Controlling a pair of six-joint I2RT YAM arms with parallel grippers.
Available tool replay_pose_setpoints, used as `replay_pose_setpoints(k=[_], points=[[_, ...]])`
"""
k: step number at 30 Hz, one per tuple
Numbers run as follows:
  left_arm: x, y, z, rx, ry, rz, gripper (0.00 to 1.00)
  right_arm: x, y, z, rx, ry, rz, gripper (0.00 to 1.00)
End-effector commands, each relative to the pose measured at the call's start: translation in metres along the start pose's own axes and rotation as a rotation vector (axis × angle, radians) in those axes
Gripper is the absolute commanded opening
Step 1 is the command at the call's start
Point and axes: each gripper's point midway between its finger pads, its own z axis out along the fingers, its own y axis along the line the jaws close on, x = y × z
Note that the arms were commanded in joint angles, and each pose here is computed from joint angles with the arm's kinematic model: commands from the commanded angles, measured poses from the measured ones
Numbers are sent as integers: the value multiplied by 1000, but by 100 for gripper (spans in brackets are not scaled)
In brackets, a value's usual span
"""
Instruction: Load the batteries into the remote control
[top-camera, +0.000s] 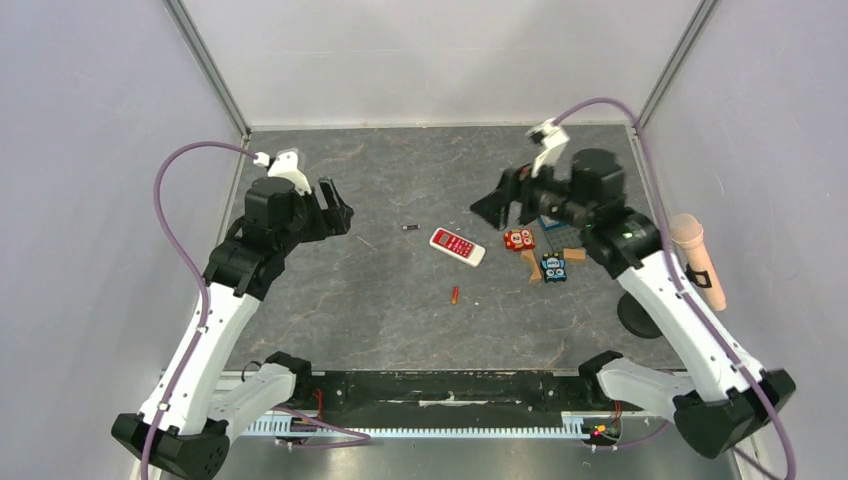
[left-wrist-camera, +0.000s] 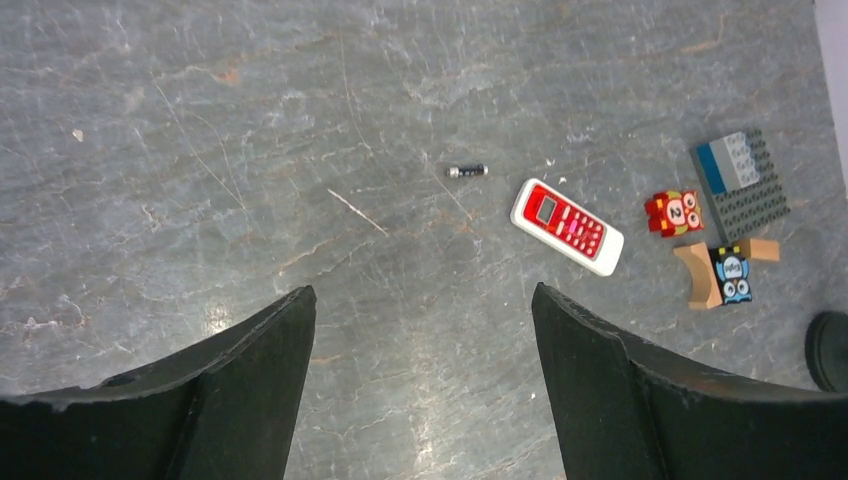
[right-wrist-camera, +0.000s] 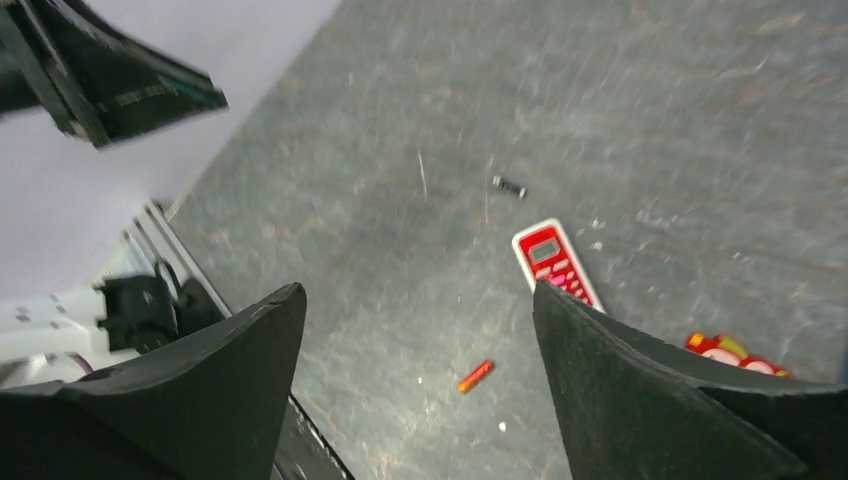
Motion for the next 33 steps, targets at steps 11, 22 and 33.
replay_pose_setpoints(k=[11, 22, 33], points=[[27, -6, 8, 70, 44, -45, 84, 162, -63, 100, 243, 447, -367, 98], [42, -12, 24, 110, 89, -31, 83, 218, -114, 149, 185, 685, -379, 98], [52, -15, 34, 148, 102, -21, 83, 254, -141, 152, 135, 842, -334, 96]])
